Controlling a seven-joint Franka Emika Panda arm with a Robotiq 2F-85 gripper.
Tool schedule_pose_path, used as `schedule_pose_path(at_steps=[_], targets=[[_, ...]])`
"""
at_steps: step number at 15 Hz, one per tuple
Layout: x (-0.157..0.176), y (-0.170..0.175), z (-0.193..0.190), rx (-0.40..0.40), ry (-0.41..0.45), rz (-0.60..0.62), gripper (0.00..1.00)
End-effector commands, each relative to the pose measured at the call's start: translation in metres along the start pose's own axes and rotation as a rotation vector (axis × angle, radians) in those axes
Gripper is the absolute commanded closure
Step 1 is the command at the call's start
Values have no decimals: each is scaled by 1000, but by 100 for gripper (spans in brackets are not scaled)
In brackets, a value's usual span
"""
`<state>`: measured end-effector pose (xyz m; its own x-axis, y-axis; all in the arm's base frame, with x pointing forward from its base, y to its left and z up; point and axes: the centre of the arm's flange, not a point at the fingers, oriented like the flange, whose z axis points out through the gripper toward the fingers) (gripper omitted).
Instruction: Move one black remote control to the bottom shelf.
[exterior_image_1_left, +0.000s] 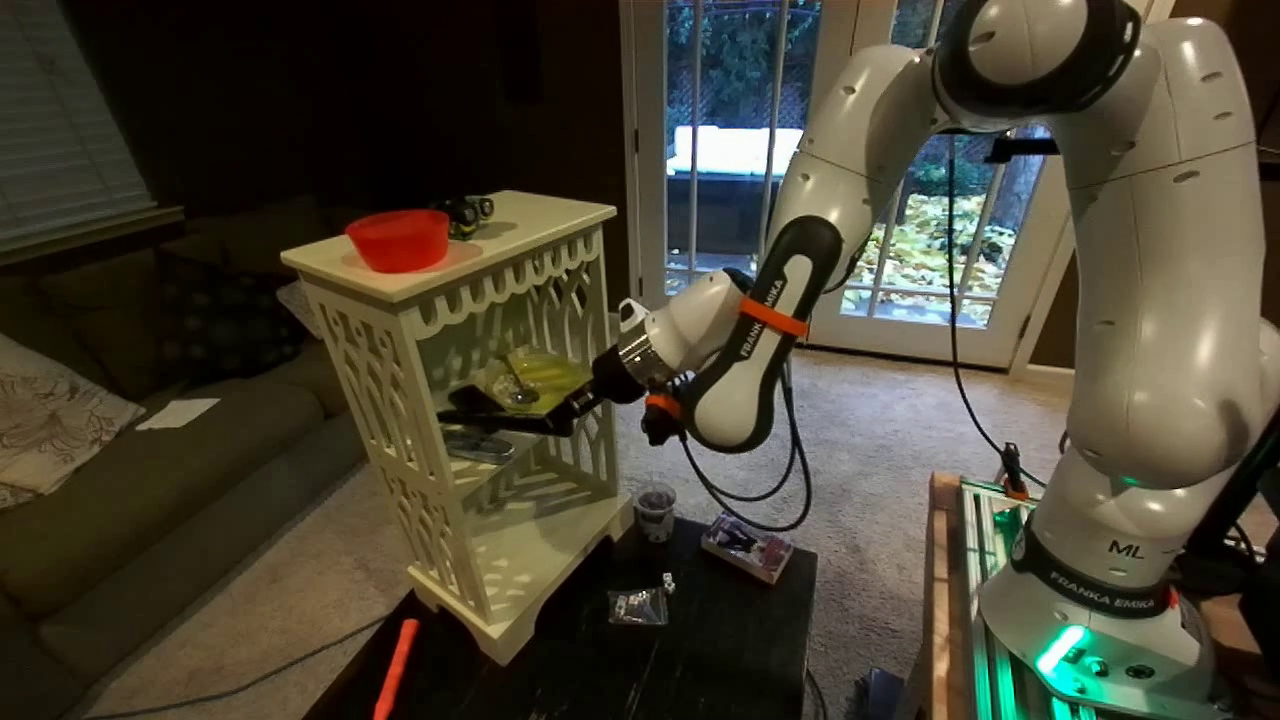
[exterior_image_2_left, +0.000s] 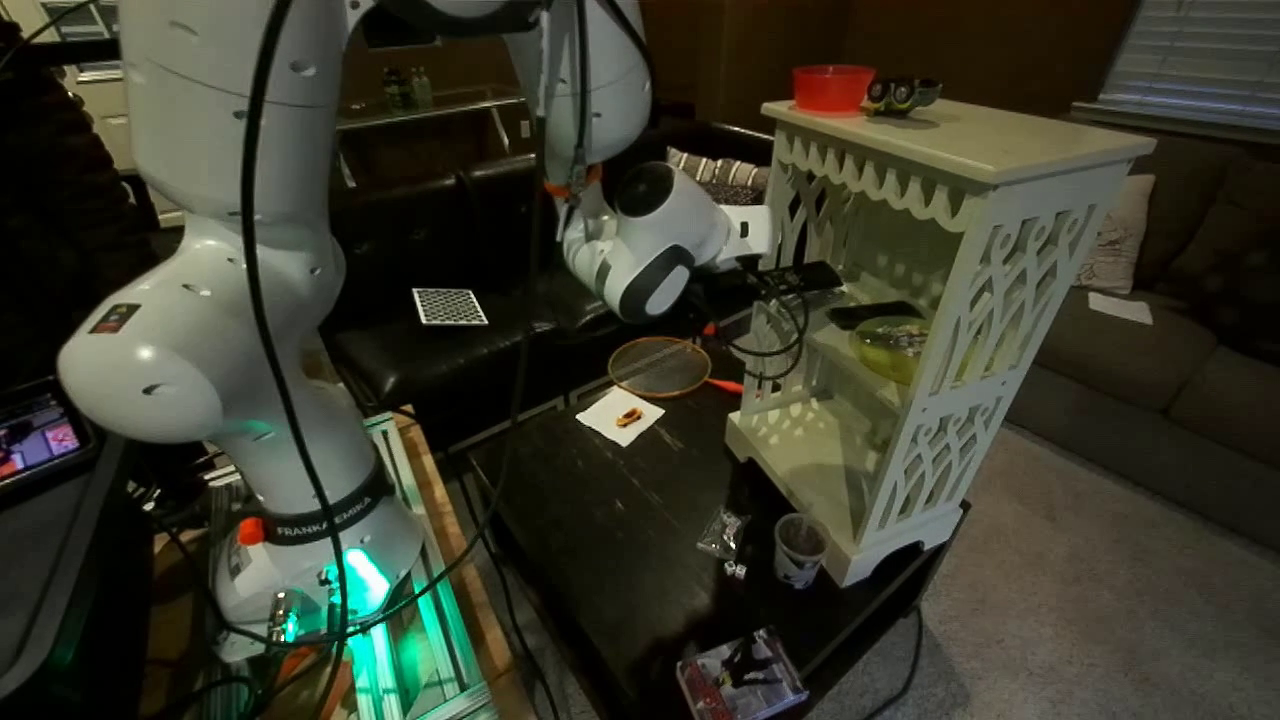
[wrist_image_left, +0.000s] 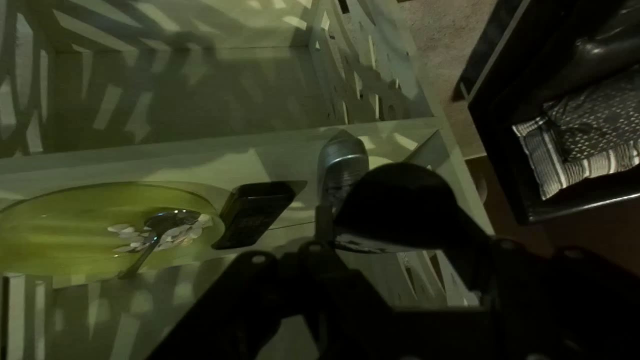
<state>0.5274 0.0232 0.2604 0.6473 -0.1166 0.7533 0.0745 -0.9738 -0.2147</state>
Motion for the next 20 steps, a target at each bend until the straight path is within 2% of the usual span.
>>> schedule_pose_path(at_steps=[1,4,7,9,16,20], targets=[[-13,3,-75,-52,74,27,69],[-33,8,-105,-68,56,54,69],[-55,8,-121,-74,-1,80,69],[-63,10,-115,-77,-57,94,69],[-85,26,-94,-151,-329,105,69],[-92,35,-58,-212,-448,140,69]])
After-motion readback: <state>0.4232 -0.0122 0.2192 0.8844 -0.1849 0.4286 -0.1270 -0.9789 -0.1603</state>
